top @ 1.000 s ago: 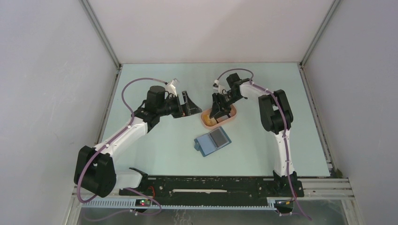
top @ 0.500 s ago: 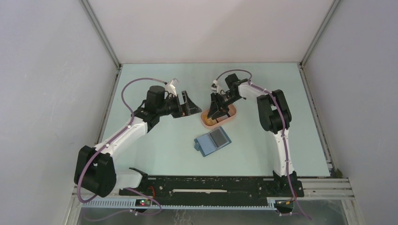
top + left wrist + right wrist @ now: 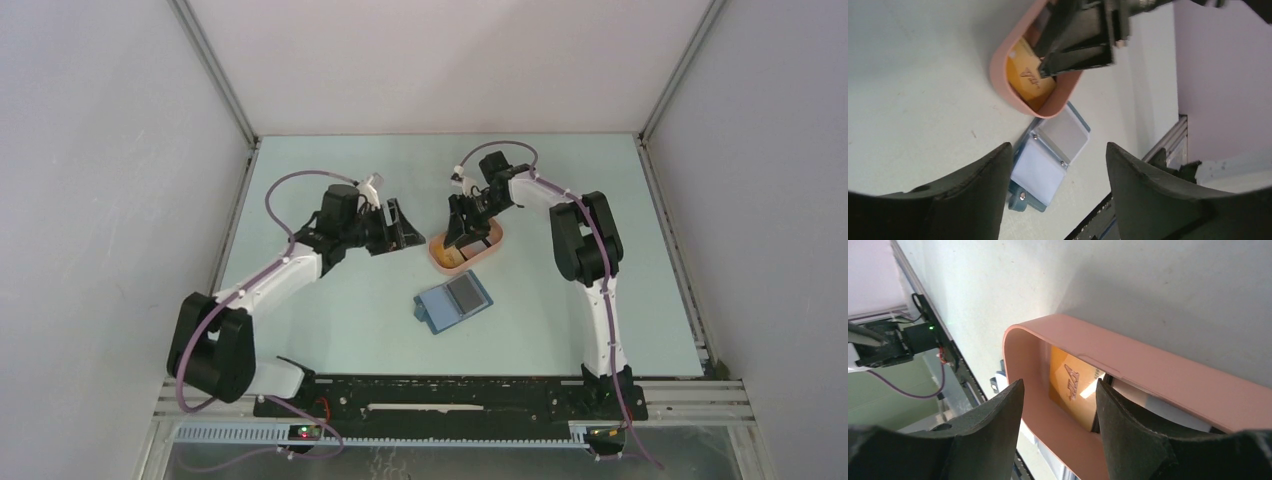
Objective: Put the credit cards into the card holder
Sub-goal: Pick up the credit card from the storage box.
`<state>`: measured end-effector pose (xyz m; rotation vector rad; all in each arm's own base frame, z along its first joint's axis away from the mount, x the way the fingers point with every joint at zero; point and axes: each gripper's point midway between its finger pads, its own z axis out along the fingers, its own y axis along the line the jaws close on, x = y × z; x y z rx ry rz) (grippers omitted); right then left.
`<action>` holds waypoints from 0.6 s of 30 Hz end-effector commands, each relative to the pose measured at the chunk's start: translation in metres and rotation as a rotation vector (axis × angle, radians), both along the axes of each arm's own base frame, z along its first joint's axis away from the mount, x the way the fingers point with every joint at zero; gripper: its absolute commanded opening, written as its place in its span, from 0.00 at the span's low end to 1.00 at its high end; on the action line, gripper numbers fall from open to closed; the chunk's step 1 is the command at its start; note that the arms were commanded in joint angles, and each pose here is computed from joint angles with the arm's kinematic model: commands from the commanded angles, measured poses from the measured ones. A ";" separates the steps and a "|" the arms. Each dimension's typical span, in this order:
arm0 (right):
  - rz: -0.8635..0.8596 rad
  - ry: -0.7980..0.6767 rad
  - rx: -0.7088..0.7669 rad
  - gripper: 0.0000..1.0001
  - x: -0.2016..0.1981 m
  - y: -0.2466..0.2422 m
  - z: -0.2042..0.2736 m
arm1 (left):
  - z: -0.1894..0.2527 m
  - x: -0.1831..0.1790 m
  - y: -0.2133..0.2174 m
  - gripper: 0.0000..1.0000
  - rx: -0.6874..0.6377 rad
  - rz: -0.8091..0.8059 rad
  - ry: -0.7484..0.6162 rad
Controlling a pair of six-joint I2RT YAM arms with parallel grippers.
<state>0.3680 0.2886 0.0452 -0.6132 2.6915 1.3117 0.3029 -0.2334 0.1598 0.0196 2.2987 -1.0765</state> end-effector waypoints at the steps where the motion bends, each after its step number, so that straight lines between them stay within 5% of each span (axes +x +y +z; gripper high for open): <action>1: 0.002 -0.162 -0.056 0.64 0.016 -0.010 0.013 | -0.014 0.018 0.005 0.69 0.062 0.084 0.051; 13: 0.024 -0.150 -0.055 0.63 0.009 -0.011 0.000 | -0.065 0.043 -0.022 0.67 0.043 0.210 0.142; 18: 0.032 -0.134 -0.045 0.62 0.005 -0.008 0.000 | -0.083 0.045 -0.035 0.58 0.085 0.208 0.153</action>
